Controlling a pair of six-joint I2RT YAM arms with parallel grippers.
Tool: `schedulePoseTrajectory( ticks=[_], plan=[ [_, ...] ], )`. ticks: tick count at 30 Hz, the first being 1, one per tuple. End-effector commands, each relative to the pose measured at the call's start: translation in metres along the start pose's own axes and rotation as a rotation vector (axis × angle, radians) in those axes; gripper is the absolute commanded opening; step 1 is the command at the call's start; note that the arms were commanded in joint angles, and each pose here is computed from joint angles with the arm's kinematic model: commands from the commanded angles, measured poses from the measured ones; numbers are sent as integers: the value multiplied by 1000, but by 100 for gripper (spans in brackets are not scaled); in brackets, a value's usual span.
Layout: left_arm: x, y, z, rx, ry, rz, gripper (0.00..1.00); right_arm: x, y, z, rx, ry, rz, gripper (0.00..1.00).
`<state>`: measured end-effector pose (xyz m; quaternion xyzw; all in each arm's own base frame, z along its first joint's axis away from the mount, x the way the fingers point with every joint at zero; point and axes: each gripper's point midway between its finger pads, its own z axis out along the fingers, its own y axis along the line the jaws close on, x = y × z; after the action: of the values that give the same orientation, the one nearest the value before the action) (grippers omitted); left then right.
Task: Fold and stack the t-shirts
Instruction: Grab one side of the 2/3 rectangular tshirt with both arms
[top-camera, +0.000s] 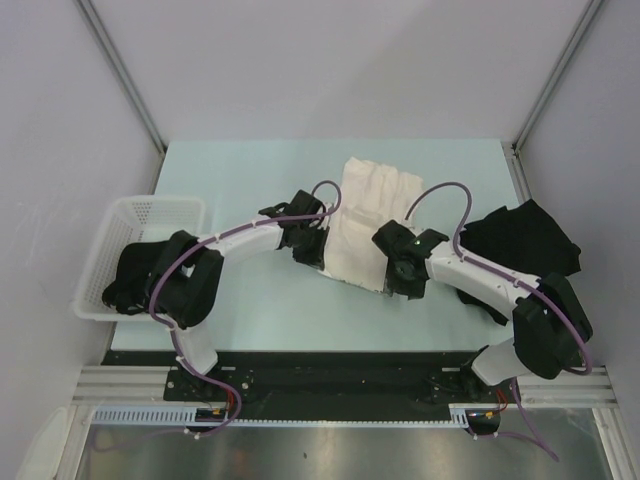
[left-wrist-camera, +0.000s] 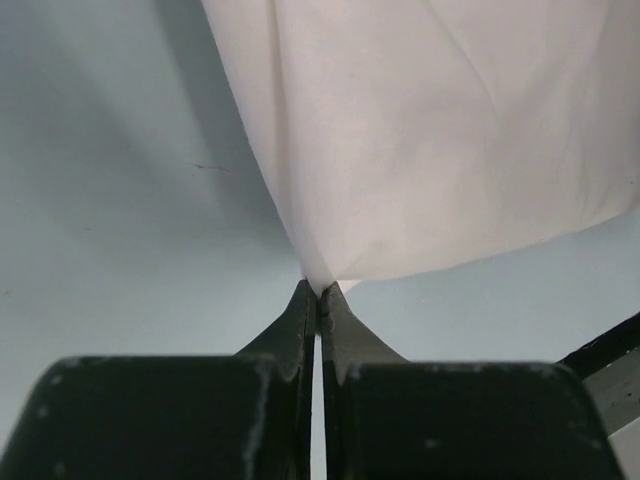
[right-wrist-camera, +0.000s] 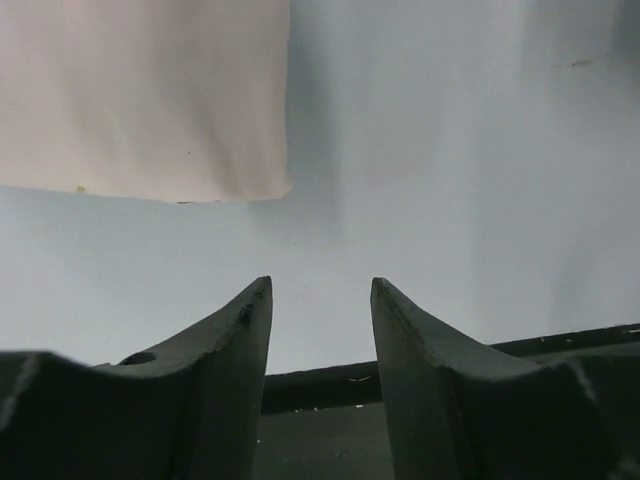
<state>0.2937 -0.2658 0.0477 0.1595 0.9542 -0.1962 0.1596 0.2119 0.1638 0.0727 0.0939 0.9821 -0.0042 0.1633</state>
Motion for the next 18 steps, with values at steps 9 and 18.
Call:
schedulePoseTrajectory(
  ticks=[9,18],
  plan=[
    [-19,-10,-24,14,-22,54,0,-9,21,21,-130,-197,170,55],
    [-14,-6,-30,-7,-8,66,0,-15,26,44,-138,-249,185,55]
  ],
)
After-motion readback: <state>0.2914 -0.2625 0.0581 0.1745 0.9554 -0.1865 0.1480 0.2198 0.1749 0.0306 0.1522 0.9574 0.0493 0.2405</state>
